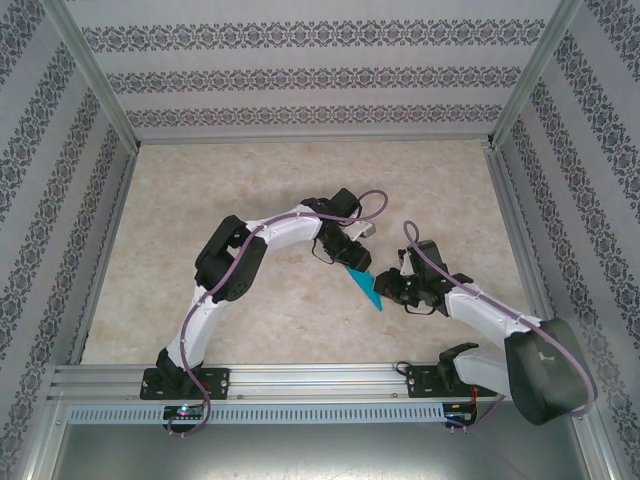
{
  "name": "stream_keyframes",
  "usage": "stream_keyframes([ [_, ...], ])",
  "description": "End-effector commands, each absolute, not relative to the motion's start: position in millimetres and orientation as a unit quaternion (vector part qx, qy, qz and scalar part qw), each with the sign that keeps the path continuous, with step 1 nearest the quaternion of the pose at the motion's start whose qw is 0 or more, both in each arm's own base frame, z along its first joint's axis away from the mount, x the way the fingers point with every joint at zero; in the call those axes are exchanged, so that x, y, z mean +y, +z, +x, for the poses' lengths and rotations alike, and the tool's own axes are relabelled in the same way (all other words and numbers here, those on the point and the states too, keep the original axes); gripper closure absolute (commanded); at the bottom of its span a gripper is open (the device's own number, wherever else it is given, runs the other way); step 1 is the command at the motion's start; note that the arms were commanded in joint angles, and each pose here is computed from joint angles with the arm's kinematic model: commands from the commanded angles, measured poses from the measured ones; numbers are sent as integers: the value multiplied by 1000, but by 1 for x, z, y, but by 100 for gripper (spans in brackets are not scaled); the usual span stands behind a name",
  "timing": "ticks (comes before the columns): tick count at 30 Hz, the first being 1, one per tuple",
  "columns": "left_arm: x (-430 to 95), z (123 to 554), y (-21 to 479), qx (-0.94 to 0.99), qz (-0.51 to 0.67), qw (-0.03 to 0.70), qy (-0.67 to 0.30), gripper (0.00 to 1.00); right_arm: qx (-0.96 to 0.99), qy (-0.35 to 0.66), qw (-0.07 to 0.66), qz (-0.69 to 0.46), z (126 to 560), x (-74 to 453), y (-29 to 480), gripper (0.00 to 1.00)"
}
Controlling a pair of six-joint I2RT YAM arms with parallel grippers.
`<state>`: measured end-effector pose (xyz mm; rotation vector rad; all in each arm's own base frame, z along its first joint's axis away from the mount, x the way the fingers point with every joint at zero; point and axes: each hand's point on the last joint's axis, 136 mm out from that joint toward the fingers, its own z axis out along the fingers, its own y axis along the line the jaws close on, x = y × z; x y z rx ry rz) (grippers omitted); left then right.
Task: Fold a paper plane with a square sheet of paper (pick it up from the middle)
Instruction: Fold the wing for the fifth time at the center of the table.
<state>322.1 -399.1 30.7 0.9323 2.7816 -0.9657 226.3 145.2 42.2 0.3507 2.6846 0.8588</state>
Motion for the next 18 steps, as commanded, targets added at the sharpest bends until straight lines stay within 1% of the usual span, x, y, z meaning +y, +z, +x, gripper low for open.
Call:
stream_keyframes([
  [1,-381,315,-8,915,297,-13,-272,51,951,249,143,111,216,132,41,74],
  [7,-378,312,-15,917,296,-22,-267,51,947,271,154,75,213,158,55,79],
  [10,-378,312,-14,917,296,-22,-267,51,955,251,141,76,213,157,43,80],
  [15,-376,311,-16,917,296,-25,-265,51,960,229,154,53,221,159,42,78],
  [18,-376,310,-15,916,297,-26,-268,51,967,198,159,31,223,155,42,73],
])
